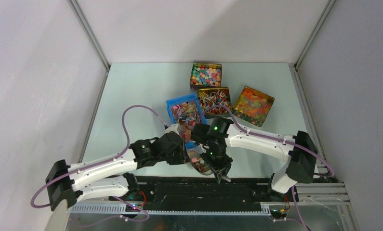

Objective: Pack the candies
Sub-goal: Place the fake candies in the packing bottle.

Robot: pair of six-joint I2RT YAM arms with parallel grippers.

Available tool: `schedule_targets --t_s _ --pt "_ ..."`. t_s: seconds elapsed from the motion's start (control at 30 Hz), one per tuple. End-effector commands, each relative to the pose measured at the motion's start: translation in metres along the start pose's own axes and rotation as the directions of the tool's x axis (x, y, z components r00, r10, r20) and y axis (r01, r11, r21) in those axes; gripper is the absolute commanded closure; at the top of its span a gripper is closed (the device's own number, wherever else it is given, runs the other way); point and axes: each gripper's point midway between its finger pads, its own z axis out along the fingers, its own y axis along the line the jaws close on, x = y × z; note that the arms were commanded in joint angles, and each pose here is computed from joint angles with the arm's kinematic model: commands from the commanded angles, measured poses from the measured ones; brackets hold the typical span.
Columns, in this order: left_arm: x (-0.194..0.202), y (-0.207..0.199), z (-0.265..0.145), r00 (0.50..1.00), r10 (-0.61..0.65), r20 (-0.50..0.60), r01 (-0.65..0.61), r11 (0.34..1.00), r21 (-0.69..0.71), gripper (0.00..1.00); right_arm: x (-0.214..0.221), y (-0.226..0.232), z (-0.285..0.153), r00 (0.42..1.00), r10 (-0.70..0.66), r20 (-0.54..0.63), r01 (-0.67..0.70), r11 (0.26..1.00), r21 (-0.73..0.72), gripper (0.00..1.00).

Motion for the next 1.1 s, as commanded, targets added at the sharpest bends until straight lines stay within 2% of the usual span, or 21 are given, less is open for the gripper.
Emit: schedule_targets --t_s 0.0,0.87,0.93,1.07 --pt "-0.007 -0.013 0.0 1.0 -0.006 0.016 0.005 1.0 0.031 0.59 0.005 0.007 -0.013 1.0 -0.001 0.028 0.002 0.999 -0.032 1.0" --pt "-0.003 -0.014 0.009 0.999 0.028 -0.021 -0.027 1.0 0.007 0.67 0.001 0.01 -0.023 1.0 0.002 0.03 -0.001 1.0 -0.027 1.0" --pt "-0.004 -0.014 0.008 1.0 0.026 -0.017 -0.026 1.0 0.003 0.66 0.001 0.01 -0.022 1.0 0.001 0.025 0.0 1.0 -0.024 1.0" --pt "-0.008 -0.016 0.0 1.0 0.022 0.001 -0.022 1.0 0.009 0.57 0.001 0.009 -0.019 1.0 0.0 0.016 0.0 1.0 -0.019 1.0"
